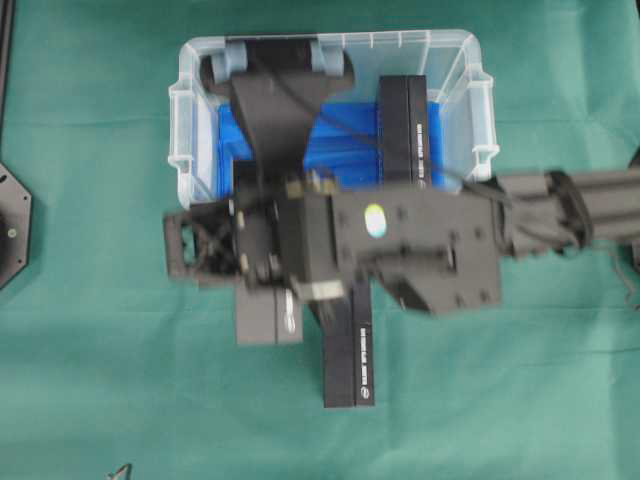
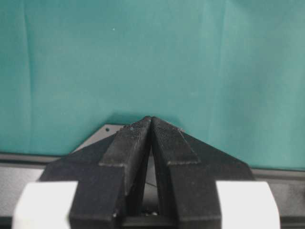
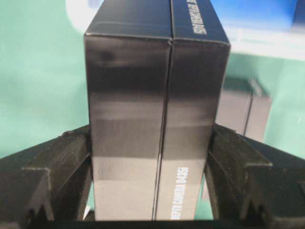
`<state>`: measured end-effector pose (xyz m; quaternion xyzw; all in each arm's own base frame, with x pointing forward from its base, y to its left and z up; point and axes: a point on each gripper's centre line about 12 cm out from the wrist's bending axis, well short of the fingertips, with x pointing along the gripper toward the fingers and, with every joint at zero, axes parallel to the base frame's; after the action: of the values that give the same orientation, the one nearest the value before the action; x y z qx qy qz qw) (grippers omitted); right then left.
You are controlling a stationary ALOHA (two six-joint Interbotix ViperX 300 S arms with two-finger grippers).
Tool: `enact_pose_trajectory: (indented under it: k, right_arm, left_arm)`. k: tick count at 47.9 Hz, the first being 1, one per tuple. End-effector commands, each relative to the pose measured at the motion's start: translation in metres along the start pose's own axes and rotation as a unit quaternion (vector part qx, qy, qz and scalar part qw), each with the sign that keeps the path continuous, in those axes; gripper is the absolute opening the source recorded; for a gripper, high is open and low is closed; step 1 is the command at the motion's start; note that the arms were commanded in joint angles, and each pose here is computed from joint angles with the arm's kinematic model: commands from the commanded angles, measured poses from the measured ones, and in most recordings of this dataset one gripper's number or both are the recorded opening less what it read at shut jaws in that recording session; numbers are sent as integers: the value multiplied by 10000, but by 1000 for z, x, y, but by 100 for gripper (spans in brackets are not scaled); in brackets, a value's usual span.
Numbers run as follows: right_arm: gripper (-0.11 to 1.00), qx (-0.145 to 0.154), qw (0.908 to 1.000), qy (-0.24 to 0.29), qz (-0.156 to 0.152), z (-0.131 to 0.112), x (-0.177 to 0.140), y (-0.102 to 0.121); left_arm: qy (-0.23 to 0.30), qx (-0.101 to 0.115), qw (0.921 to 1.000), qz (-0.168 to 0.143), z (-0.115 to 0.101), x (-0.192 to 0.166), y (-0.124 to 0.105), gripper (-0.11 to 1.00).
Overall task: Take the box out of the case with the right arm.
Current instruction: 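Carry the box forward out of the bin to the cloth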
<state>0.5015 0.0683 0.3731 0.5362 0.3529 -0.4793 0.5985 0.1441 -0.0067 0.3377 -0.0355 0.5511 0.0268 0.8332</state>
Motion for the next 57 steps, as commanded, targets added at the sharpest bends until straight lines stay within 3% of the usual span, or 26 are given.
enact_pose_trajectory:
  k: [1,10,42,57]
  right_arm:
    - [68,79,9986,116,518,-5,-50,-8]
    - [68,51,9984,175,543,-24,-51,-11]
    - [68,-26,9977,270,623,-37,-24,2]
    - [68,-48,9986,488,193,-55,17,5]
  left_arm:
    - [-123,-17,9999,-6,5,-6,0,2]
    - [-115,-24,9999,-5,5,-6,0,2]
    - [-115,-24,9999,-5,5,-6,0,2]
    - [-123,-25,9999,-6,5,-7,0,2]
